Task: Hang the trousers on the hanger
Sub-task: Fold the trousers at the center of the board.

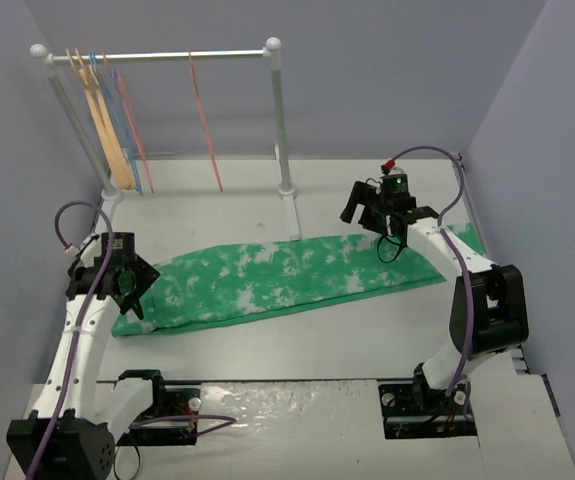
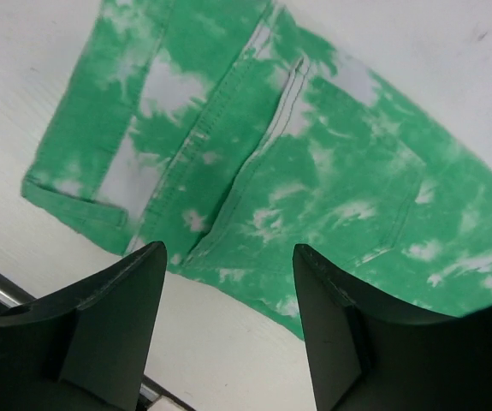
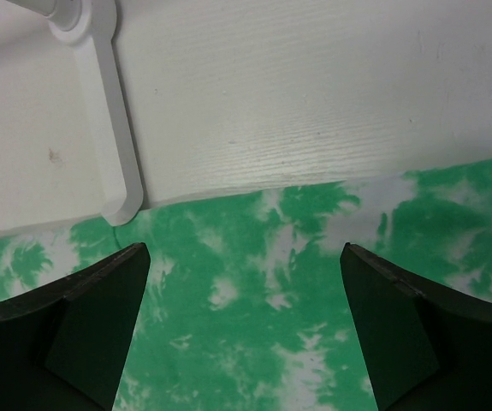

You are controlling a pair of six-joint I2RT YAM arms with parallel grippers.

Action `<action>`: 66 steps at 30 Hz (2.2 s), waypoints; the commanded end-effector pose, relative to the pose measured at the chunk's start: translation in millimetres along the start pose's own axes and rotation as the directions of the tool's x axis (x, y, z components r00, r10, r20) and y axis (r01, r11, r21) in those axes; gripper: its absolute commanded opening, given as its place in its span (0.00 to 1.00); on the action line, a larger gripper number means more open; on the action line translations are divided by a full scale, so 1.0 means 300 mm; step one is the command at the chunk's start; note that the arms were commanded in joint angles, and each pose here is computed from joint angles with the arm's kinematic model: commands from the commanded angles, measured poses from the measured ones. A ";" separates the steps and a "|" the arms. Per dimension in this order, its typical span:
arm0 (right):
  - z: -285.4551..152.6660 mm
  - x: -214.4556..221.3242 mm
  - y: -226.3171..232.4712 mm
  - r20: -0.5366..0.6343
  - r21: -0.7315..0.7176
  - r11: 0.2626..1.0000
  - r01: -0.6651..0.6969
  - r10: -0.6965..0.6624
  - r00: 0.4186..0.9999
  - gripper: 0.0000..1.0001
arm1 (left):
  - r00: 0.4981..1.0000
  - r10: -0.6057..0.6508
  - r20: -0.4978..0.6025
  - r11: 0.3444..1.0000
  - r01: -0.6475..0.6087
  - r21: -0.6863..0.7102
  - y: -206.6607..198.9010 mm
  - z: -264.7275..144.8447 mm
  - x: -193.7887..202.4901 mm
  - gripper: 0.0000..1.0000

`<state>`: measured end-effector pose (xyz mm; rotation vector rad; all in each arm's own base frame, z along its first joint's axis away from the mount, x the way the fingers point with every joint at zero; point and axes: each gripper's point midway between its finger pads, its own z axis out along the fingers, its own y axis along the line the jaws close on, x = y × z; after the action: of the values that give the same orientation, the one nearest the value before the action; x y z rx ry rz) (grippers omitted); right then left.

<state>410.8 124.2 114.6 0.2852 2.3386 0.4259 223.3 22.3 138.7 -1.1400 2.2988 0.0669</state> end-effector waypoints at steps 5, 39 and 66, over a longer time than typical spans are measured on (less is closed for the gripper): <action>0.096 0.130 -0.240 -0.072 0.148 0.976 -0.161 0.173 0.982 0.78 | 0.997 0.032 -0.073 0.999 -0.034 -0.032 -0.093 0.230 0.123 0.48; -0.090 0.069 -0.420 -0.004 0.440 0.896 -0.057 0.065 0.998 0.71 | 0.947 0.320 0.026 0.931 -0.320 0.177 -0.193 0.048 0.028 0.61; -0.029 0.760 0.392 -0.299 0.133 0.911 0.392 -0.340 0.892 0.75 | 0.868 0.489 0.085 0.837 -0.494 0.237 -0.175 -0.104 -0.010 0.68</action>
<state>267.5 319.9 11.8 -0.1816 2.5752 0.1245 249.1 -17.3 161.2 -0.4524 2.4746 -0.0040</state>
